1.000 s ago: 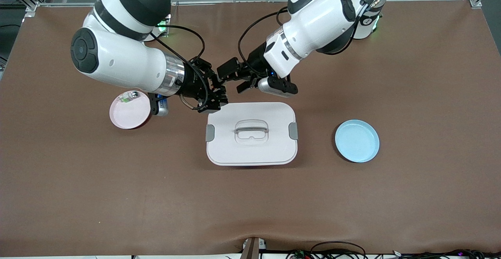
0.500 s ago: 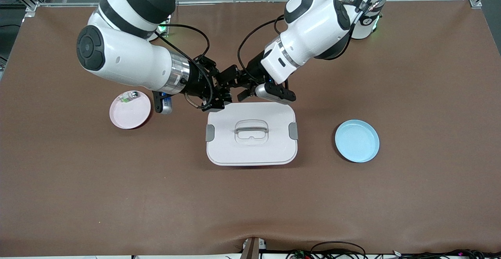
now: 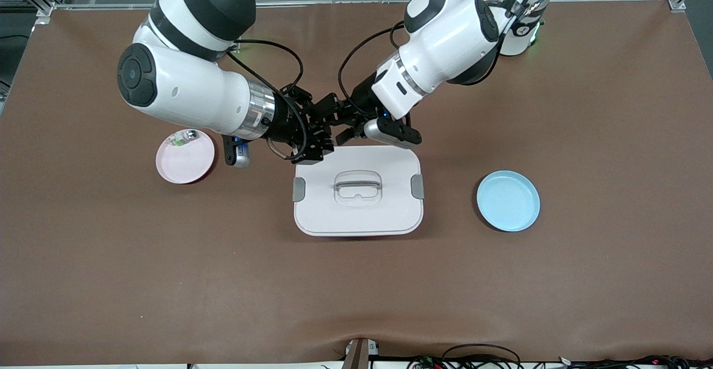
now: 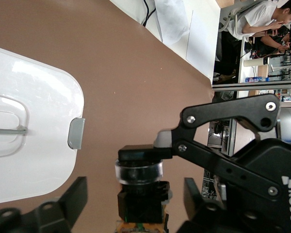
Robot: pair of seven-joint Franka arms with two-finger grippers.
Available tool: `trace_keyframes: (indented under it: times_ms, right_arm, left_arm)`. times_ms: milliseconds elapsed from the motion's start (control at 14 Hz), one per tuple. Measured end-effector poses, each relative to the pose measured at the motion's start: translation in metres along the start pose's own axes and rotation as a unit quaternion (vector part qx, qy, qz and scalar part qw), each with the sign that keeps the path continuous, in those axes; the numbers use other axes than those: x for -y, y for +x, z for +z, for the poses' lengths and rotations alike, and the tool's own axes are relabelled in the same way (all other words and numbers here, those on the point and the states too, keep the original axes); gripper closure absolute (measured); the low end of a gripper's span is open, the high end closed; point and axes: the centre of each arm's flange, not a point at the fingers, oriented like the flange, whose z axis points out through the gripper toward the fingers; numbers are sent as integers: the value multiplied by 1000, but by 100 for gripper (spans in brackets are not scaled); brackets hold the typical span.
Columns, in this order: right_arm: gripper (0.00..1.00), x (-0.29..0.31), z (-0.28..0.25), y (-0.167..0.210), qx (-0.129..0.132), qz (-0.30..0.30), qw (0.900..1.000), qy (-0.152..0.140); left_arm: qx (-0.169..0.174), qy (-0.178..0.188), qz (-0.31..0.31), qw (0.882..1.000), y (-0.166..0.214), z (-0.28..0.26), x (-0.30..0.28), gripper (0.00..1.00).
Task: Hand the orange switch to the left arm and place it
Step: 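Open the right gripper, releasing the switch to the left gripper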
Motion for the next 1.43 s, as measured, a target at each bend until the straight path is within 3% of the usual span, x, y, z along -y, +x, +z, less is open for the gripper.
trace_keyframes:
  times_ms: [286, 786, 929, 1143, 1429]
  right_arm:
    - [27, 1, 0, -4, 12, 4, 1000, 5]
    - [27, 2, 1, -3, 16, 6, 1000, 4]
    - [24, 3, 2, -3, 16, 7, 1000, 4]
    - [0, 4, 1, -2, 16, 9, 1000, 7]
    - [0, 6, -2, 3, 14, 12, 1000, 9]
  left_arm:
    - [-3, -4, 7, 1000, 0, -3, -4, 59]
    - [-4, -4, 9, 1000, 1, -3, -4, 59]
    - [-3, -4, 9, 1000, 1, -3, -3, 59]
    - [-3, -4, 9, 1000, 1, -3, -3, 59]
    - [2, -2, 9, 1000, 2, -6, -4, 59]
